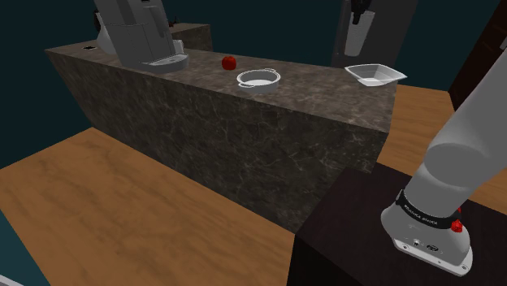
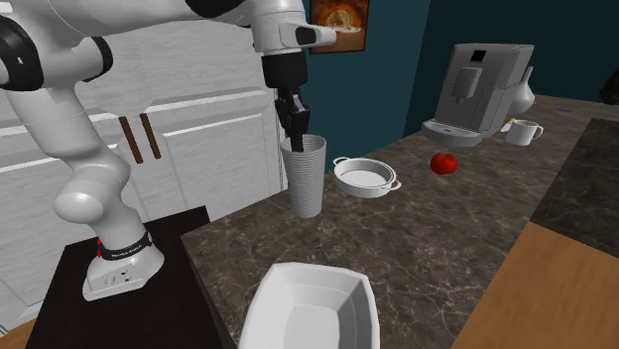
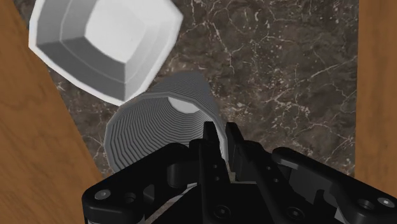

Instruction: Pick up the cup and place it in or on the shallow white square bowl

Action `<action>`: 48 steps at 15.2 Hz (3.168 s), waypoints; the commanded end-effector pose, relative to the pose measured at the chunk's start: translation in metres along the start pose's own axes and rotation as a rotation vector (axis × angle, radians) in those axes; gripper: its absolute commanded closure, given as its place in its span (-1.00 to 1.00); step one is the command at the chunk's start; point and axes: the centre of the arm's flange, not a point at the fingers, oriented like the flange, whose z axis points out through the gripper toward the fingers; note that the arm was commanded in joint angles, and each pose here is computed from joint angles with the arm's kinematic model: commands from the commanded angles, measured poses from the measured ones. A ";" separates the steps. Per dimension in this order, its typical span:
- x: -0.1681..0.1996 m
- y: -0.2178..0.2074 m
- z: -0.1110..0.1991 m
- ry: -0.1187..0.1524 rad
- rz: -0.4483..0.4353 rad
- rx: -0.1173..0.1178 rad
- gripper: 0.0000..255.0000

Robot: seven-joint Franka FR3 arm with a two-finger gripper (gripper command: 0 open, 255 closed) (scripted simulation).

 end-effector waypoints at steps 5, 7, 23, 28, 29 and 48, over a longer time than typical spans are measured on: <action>-0.022 0.076 -0.008 0.000 -0.002 0.000 1.00; -0.029 0.101 -0.011 0.000 -0.002 0.000 1.00; -0.050 0.159 0.040 0.000 -0.002 0.000 1.00; -0.052 0.156 0.066 0.000 -0.002 0.000 1.00; -0.053 0.155 0.071 0.000 -0.002 0.000 1.00; -0.056 0.151 0.113 0.000 -0.002 0.000 -1.00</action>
